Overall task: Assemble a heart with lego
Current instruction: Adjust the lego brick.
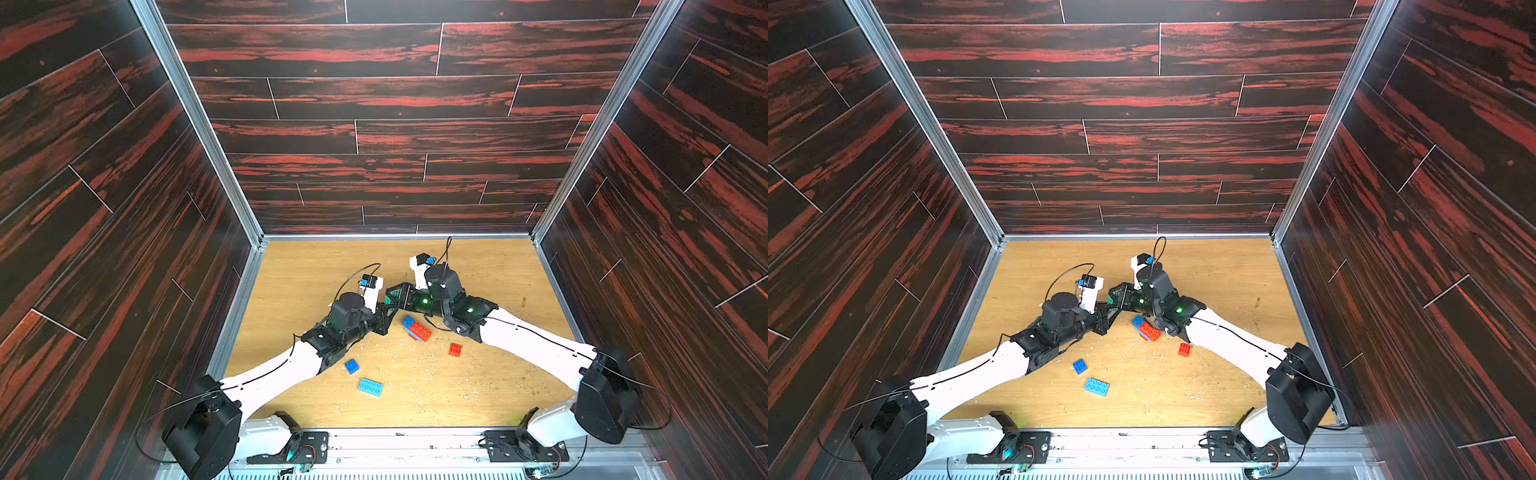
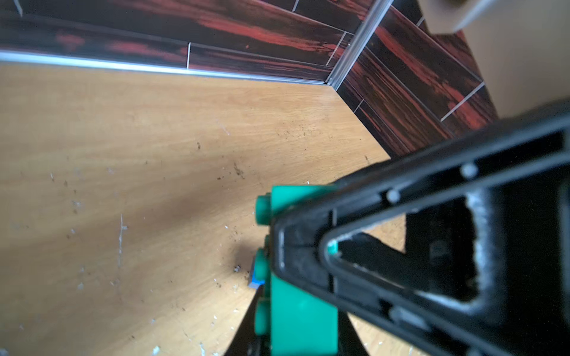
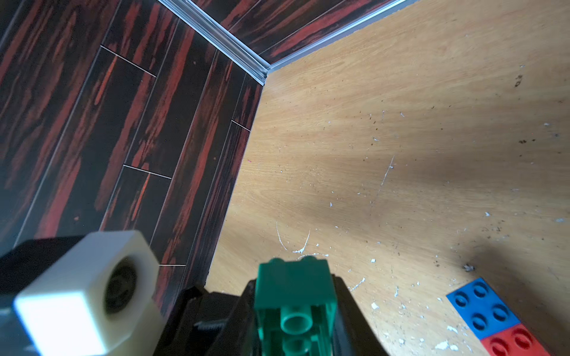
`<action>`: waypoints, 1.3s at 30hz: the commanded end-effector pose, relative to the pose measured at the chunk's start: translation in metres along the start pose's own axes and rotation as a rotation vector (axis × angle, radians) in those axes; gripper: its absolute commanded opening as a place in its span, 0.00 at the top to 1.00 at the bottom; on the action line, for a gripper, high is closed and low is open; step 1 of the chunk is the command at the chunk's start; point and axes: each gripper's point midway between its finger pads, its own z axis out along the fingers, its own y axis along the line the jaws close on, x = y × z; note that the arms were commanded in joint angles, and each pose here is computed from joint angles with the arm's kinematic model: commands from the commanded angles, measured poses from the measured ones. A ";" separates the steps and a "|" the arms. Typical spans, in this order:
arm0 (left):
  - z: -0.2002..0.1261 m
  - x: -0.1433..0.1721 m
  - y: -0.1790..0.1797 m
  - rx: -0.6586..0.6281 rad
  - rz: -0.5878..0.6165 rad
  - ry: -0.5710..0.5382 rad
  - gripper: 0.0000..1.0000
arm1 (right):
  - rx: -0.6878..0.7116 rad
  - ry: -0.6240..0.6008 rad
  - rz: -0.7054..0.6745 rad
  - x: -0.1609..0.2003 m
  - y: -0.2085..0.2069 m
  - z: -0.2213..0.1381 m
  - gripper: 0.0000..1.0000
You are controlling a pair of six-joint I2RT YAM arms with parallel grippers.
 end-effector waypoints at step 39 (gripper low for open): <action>-0.014 -0.014 -0.033 0.148 0.901 0.064 1.00 | -0.345 0.523 -0.218 0.025 0.003 -0.053 0.59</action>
